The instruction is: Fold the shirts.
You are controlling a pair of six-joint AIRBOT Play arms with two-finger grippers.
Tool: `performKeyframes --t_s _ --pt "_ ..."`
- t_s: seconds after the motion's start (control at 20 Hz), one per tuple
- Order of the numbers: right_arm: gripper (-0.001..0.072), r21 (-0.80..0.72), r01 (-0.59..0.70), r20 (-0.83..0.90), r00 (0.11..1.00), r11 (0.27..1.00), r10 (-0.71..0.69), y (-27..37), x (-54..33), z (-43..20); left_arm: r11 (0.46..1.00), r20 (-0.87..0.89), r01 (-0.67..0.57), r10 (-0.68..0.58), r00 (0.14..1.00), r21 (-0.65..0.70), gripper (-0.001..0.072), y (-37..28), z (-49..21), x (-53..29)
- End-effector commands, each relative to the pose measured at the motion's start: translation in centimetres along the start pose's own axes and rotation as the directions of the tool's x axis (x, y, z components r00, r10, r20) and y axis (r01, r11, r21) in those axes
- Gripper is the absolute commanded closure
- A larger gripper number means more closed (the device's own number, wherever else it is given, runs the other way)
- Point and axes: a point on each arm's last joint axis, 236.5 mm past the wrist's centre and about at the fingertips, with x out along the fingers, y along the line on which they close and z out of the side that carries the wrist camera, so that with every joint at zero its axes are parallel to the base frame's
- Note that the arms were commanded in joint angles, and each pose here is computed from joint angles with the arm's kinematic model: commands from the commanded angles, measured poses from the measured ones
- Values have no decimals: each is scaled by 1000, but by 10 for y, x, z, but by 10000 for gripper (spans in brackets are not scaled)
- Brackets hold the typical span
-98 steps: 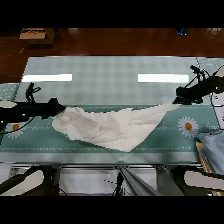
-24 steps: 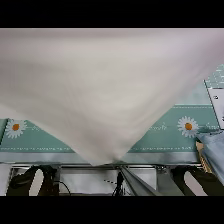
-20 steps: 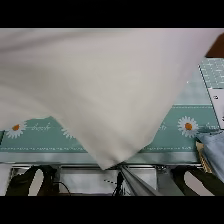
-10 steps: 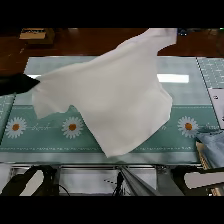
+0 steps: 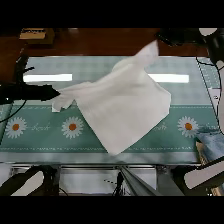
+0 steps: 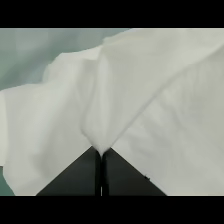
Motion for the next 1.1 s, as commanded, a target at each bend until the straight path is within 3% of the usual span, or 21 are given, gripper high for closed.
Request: performKeyframes --t_s 0.0,0.1,0.2,0.25,0.35,0.45,0.6,0.65,0.75,0.9,1.05 --pt "361 -114 47 -50 997 992 -53 -12 -56 4 1000 -22 8 -8 1000 14 689 -4 -4 9" --pt "362 -194 240 -89 961 951 -261 -61 -129 5 1000 -22 8 -8 1000 13 689 -4 -4 9" --pt "362 -229 466 -225 829 855 -512 -130 -208 -24 1000 -22 8 -8 1000 13 688 -4 -4 9" --pt "362 -169 504 -298 793 847 -531 -150 -234 -43 1000 -21 8 -8 1000 13 689 -4 -4 9" --pt "361 18 468 -446 795 884 -412 -165 -258 -97 1000 -22 8 -7 1000 14 689 -4 -4 9" --pt "361 163 454 -550 779 876 -301 -168 -270 -161 1000 -22 8 -8 1000 13 688 -4 -4 9" --pt "343 297 423 -580 792 856 -190 -152 -261 -254 1000 -21 8 -8 1000 13 689 -4 -4 9" --pt "270 327 400 -577 802 856 -154 -142 -252 -284 1000 -21 8 -8 1000 13 688 -4 -4 9" --pt "207 407 334 -551 832 850 -62 -118 -234 -335 1000 -21 8 -8 1000 13 688 -4 -4 9" --pt "189 544 227 -464 883 808 64 -88 -210 -364 1000 -22 8 -8 1000 13 688 -4 -4 9" --pt "190 592 189 -405 910 784 86 -81 -194 -367 1000 -22 8 -8 1000 13 688 -4 -4 9"
